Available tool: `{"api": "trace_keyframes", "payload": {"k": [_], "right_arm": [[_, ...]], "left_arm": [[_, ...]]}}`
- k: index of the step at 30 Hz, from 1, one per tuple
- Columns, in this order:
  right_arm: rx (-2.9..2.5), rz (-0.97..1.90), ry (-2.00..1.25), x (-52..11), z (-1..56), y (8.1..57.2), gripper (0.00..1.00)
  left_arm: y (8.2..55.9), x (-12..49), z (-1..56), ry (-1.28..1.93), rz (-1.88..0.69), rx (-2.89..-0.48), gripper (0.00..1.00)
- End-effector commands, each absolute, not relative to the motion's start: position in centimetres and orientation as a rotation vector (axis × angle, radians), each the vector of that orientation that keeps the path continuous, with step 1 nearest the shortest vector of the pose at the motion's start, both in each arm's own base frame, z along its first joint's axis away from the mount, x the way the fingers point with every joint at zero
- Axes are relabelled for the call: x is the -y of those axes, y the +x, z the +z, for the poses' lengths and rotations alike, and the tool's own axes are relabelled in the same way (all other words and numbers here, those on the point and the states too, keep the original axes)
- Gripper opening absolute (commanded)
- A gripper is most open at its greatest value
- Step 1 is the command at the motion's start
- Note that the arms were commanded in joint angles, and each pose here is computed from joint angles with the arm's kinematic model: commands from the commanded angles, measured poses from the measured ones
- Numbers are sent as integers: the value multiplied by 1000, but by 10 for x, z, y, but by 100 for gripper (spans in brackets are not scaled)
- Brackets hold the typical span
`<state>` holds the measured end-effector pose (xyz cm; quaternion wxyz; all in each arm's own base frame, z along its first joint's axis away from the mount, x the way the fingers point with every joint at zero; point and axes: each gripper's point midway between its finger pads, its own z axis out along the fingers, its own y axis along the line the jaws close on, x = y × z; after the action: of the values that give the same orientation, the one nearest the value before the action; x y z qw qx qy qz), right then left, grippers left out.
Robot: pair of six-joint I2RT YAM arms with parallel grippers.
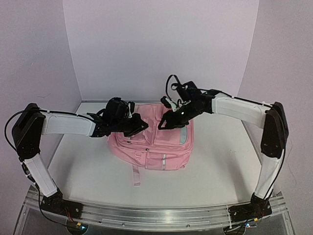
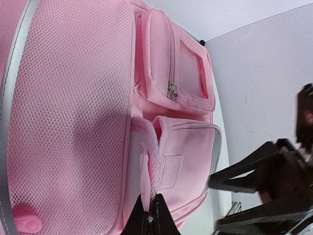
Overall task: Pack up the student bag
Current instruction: Adjust the student bag at the center of the board.
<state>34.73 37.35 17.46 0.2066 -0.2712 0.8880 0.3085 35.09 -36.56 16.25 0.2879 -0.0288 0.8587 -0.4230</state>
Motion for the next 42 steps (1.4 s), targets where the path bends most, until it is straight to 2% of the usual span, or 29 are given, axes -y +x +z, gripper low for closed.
{"api": "trace_keyframes", "payload": {"k": [1, 4, 9, 15, 20, 29, 35, 42], "right_arm": [[-2366, 885, -702, -331, 237, 357, 50], [-2410, 847, -641, -298, 230, 363, 58], [-2492, 730, -577, -246, 201, 370, 67], [-2608, 742, -557, -216, 163, 360, 70], [-2663, 859, -568, -225, 143, 349, 69], [-2727, 1098, -537, -247, 123, 341, 58], [-2734, 1144, -517, -252, 120, 344, 52], [-2729, 1189, -500, -258, 118, 346, 51]], "left_arm": [[359, 372, 183, -64, -1184, -2221, 13], [355, 371, 179, -66, -1179, -2235, 18], [348, 373, 177, -44, -1180, -2250, 18], [341, 376, 177, -35, -1174, -2241, 5], [342, 386, 177, -14, -1197, -2234, 0], [344, 415, 174, 59, -1235, -2225, 0], [348, 426, 169, 81, -1239, -2226, 0], [351, 442, 160, 110, -1256, -2243, 0]]}}
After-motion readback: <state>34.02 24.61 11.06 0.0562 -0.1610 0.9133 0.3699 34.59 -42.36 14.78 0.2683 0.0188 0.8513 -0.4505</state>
